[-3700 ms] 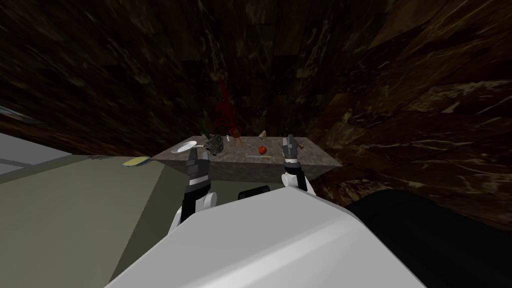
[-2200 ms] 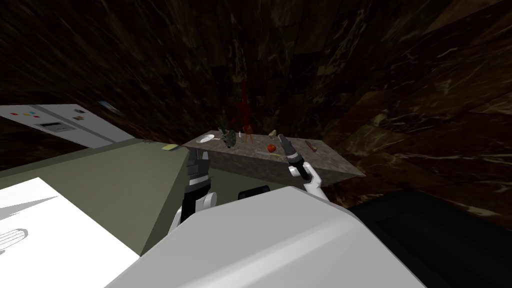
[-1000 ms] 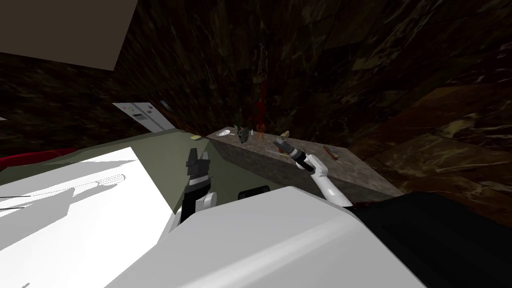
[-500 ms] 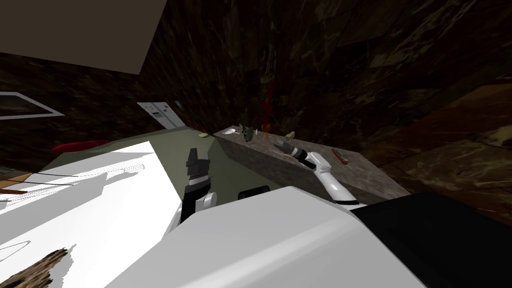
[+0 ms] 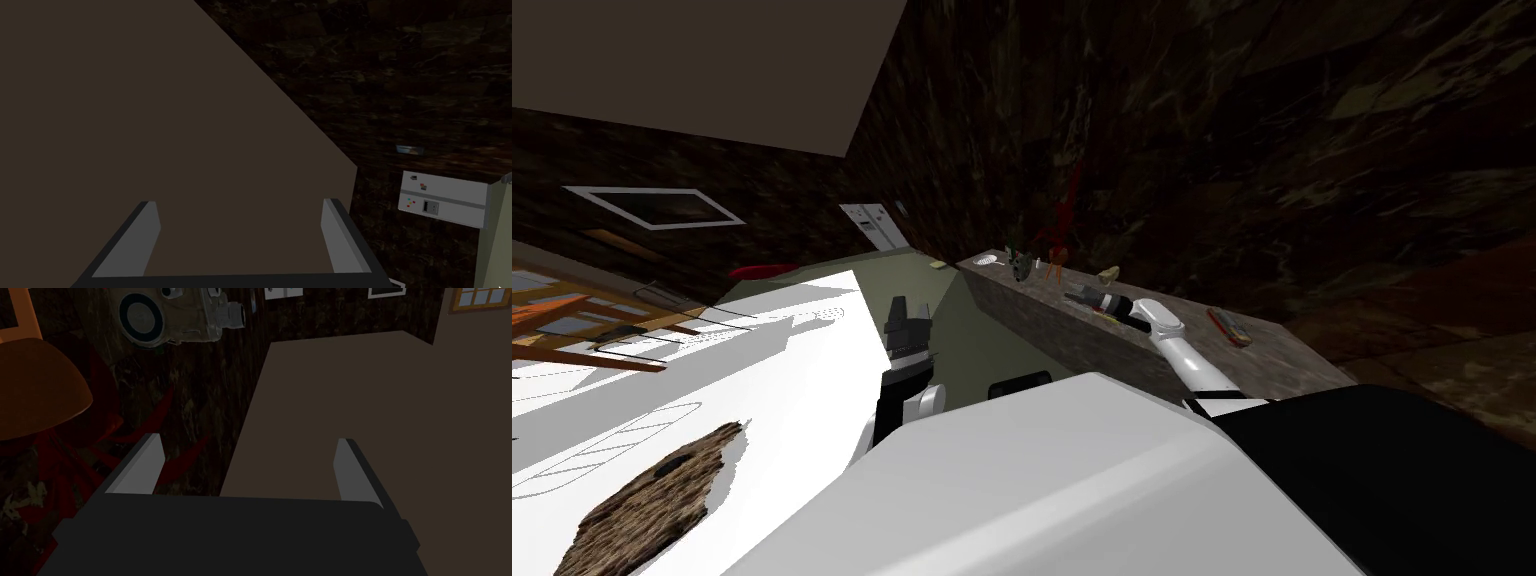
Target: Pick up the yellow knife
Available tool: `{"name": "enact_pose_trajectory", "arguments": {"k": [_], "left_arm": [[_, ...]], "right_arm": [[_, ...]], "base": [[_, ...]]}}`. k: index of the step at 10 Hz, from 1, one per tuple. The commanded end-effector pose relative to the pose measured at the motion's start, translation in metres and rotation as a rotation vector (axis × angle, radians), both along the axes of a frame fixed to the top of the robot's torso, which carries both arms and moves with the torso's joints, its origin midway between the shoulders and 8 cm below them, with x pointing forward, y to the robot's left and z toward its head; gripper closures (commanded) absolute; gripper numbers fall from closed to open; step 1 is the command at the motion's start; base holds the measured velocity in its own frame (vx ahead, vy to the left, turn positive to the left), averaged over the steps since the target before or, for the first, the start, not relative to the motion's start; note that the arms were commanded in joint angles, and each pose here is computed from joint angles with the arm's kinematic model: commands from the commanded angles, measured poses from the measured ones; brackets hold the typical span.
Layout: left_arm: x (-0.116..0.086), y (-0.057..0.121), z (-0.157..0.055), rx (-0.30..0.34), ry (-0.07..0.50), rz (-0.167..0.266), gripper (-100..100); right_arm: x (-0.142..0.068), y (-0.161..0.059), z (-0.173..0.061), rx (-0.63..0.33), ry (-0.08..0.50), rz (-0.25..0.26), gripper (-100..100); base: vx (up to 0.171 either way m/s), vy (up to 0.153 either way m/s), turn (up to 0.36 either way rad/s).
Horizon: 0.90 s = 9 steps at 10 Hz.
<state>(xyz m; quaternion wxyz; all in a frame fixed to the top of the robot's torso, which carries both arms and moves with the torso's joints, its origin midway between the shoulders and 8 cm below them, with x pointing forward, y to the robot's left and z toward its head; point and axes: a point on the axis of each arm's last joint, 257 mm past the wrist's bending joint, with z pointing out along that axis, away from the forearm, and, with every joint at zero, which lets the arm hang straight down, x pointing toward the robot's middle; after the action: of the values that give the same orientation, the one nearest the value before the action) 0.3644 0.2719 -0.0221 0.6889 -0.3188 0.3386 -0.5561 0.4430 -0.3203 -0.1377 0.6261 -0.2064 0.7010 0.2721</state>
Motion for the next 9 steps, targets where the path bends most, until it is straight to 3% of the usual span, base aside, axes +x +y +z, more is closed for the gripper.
{"name": "enact_pose_trajectory", "arguments": {"k": [1,2,4,5,7,8,9], "left_arm": [[0.000,0.000,0.000,0.000,0.000,0.000,0],[0.000,0.000,0.000,0.000,0.000,0.000,0],[0.000,0.000,0.000,0.000,0.000,0.000,0],[0.000,0.000,0.000,0.000,0.000,0.000,0],[0.000,0.000,0.000,0.000,0.000,0.000,0],[0.000,0.000,0.000,0.000,0.000,0.000,0],[0.000,0.000,0.000,0.000,0.000,0.000,0]], "right_arm": [[0.003,-0.017,-0.018,-0.055,0.040,-0.020,-100],[0.004,-0.034,-0.025,-0.106,0.071,-0.028,-100],[0.004,-0.045,-0.040,-0.132,0.101,-0.051,-100],[0.004,-0.065,-0.049,-0.196,0.139,-0.063,-100],[0.003,-0.074,-0.058,-0.207,0.160,-0.080,-100],[0.001,-0.096,-0.067,-0.272,0.202,-0.095,-100],[-0.001,-0.104,-0.075,-0.279,0.221,-0.109,-100]], "base": [[-0.024,0.019,0.159],[-0.030,0.032,0.319],[-0.019,0.016,0.047],[-0.022,0.023,0.274],[-0.015,0.013,0.091],[-0.027,0.027,0.267],[-0.027,0.019,0.178]]}}
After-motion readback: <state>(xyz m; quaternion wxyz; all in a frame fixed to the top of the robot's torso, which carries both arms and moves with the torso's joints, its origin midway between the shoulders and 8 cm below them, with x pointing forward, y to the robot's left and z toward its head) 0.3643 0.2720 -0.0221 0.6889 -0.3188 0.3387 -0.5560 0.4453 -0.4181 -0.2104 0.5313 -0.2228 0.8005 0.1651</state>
